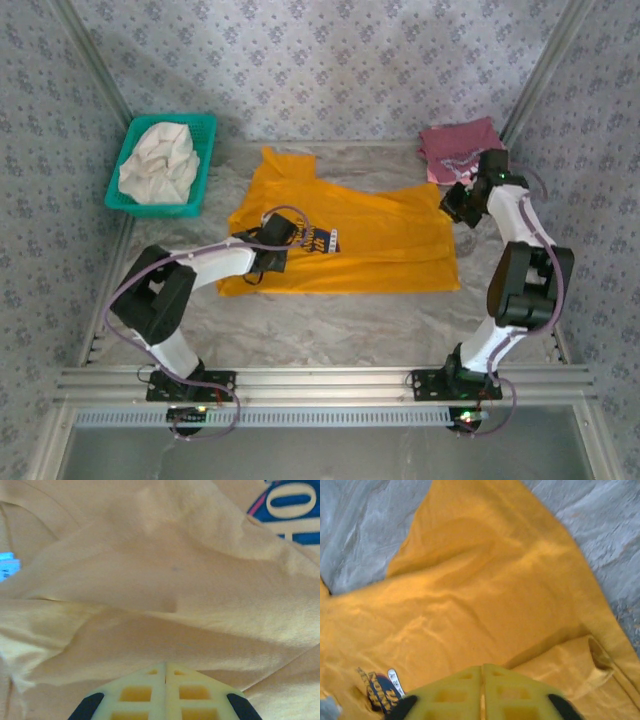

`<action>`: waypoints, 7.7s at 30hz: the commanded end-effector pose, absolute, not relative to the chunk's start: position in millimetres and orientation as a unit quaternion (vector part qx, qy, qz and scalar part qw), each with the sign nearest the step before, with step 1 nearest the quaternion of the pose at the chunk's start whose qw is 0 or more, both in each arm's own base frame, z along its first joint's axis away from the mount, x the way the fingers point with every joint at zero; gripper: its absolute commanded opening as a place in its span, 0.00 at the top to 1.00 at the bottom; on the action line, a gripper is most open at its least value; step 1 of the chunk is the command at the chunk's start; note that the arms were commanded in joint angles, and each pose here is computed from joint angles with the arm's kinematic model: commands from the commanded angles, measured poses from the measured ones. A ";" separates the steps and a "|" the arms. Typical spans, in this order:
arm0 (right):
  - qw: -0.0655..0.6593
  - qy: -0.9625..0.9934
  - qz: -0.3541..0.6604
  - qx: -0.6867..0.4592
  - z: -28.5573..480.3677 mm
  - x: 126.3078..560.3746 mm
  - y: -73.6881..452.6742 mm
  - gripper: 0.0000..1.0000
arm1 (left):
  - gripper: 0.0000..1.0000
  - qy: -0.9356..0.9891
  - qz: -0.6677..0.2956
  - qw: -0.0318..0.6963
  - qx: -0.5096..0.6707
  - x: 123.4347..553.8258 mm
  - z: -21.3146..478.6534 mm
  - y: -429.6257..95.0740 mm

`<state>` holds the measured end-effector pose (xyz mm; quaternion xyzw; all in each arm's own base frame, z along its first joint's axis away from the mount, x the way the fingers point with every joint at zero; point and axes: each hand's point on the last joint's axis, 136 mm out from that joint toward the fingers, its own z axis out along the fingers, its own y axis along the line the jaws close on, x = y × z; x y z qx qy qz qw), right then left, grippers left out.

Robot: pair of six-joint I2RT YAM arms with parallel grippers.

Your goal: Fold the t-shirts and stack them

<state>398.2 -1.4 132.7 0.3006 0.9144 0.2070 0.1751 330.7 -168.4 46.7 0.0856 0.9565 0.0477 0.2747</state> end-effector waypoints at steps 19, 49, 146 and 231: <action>0.107 0.909 0.172 0.364 34.5 329.3 -13.1 1.00 | 1.00 0.961 -0.006 0.261 0.091 331.5 24.6 -181.8; 0.234 0.892 0.201 0.332 112.3 418.7 -17.6 1.00 | 0.91 0.933 0.011 0.358 0.028 360.9 107.7 -146.7; 0.086 0.913 0.252 0.308 1.2 364.0 55.0 1.00 | 0.96 0.976 -0.030 0.211 0.051 399.7 111.6 -120.7; 0.104 0.907 0.273 0.303 39.8 370.5 59.2 1.00 | 1.00 0.986 -0.009 0.160 0.052 398.2 78.4 -121.2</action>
